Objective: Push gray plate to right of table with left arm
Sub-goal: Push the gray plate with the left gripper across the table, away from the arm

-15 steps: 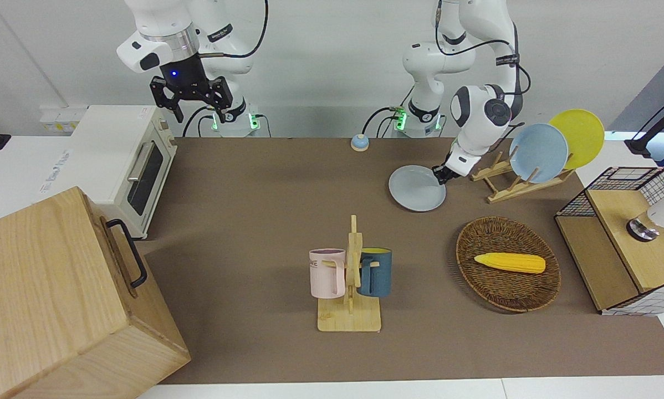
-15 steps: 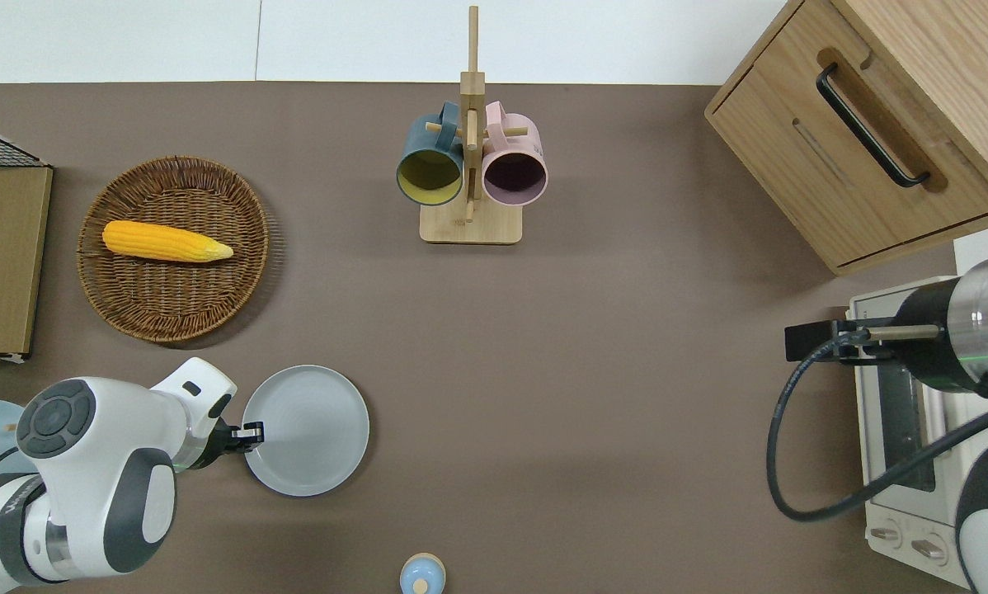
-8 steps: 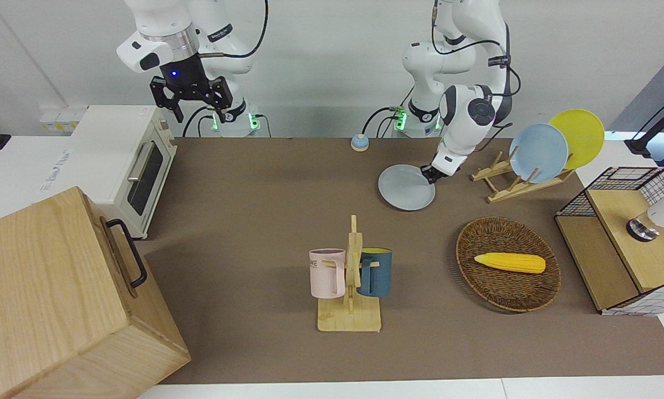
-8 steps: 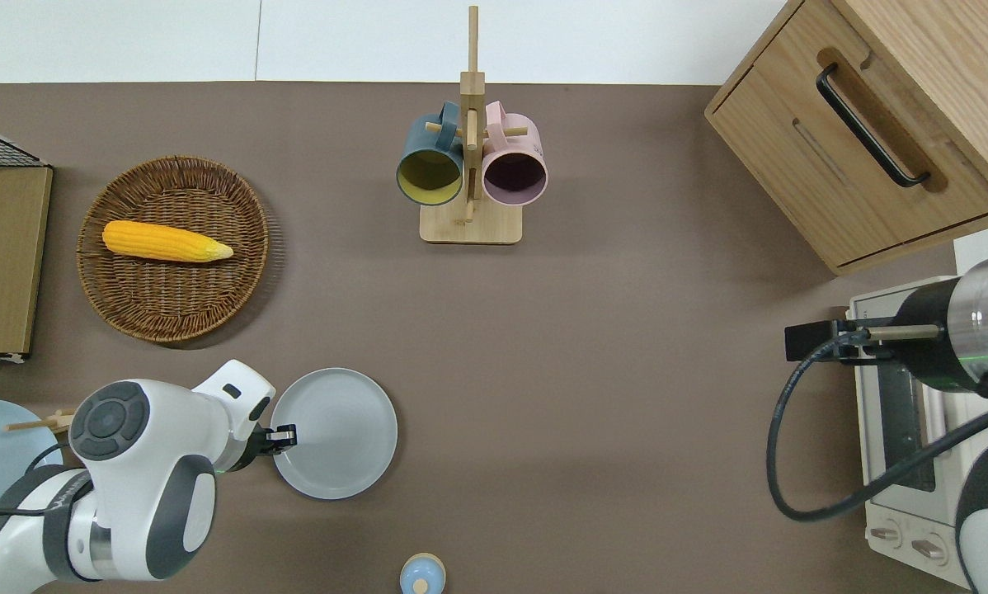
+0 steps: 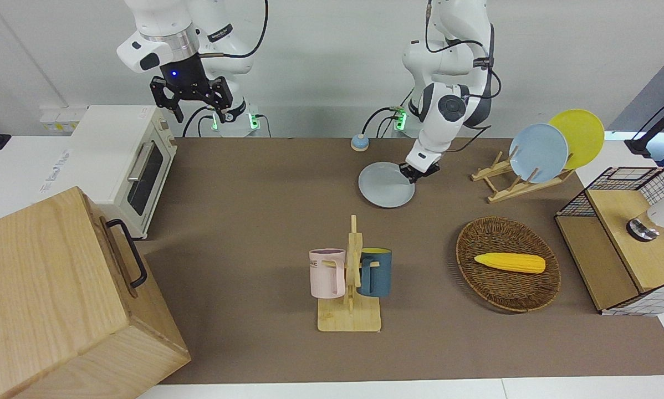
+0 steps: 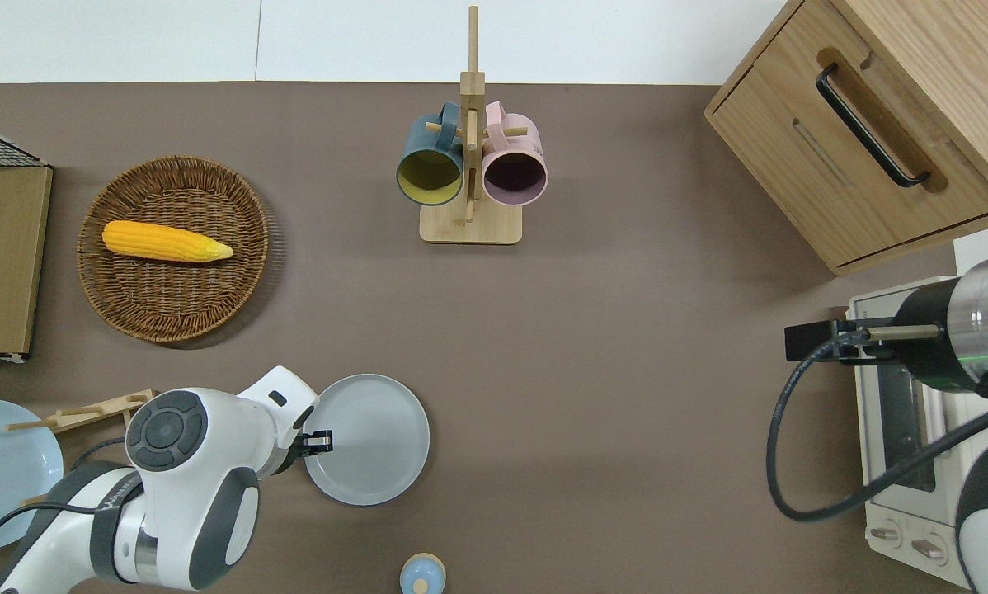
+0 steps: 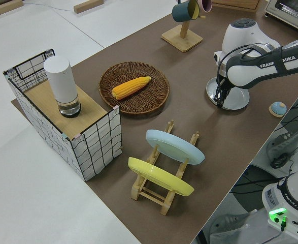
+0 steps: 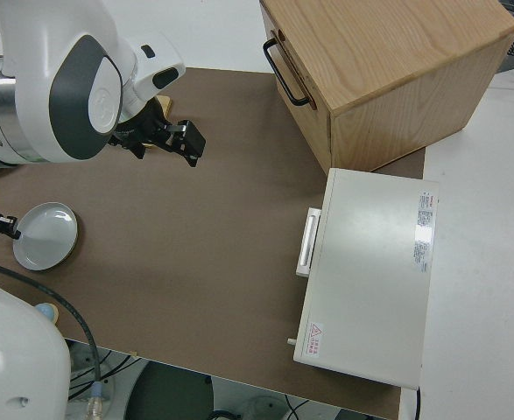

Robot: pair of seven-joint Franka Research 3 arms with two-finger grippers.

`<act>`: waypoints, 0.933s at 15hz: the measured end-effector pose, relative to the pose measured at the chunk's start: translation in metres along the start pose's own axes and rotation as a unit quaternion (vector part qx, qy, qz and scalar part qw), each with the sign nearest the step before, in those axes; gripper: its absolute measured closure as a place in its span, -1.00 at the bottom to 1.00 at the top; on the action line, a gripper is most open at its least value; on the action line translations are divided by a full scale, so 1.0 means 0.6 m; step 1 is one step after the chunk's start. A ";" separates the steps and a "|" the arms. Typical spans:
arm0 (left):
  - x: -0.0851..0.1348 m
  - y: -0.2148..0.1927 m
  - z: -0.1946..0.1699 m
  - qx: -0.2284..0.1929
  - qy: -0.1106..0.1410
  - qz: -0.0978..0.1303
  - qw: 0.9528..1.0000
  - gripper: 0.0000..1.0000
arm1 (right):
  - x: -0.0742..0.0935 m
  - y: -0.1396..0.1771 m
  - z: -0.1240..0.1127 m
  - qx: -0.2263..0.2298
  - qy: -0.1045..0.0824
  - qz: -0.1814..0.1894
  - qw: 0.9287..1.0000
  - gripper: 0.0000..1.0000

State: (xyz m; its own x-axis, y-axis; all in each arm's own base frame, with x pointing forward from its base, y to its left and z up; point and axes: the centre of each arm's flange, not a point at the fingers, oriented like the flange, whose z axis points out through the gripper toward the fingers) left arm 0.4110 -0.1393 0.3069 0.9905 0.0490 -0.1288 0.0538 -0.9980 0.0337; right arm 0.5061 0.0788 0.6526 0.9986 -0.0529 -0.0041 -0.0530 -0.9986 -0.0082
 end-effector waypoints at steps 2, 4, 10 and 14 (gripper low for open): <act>-0.009 0.024 0.002 -0.001 0.002 -0.011 1.000 0.92 | 0.000 0.000 0.000 0.000 0.000 0.000 1.000 -0.99; -0.016 0.043 0.004 -0.007 0.001 -0.022 1.000 0.92 | 0.000 0.000 0.000 0.000 0.000 0.000 1.000 -0.99; -0.034 0.088 0.008 -0.019 0.001 -0.059 0.998 0.92 | 0.000 0.000 0.000 0.000 0.000 0.000 1.000 -0.99; -0.047 0.125 0.013 -0.036 0.004 -0.094 0.995 0.92 | 0.000 0.000 0.000 0.000 0.000 0.000 1.000 -0.99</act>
State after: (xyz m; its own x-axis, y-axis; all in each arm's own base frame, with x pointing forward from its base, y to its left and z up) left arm 0.3859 -0.2156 0.3057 0.9633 0.2345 -0.1309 0.2463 -0.9657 0.0819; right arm 0.5061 0.0788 0.6526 0.9986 -0.0529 -0.0041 -0.0530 -0.9986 -0.0082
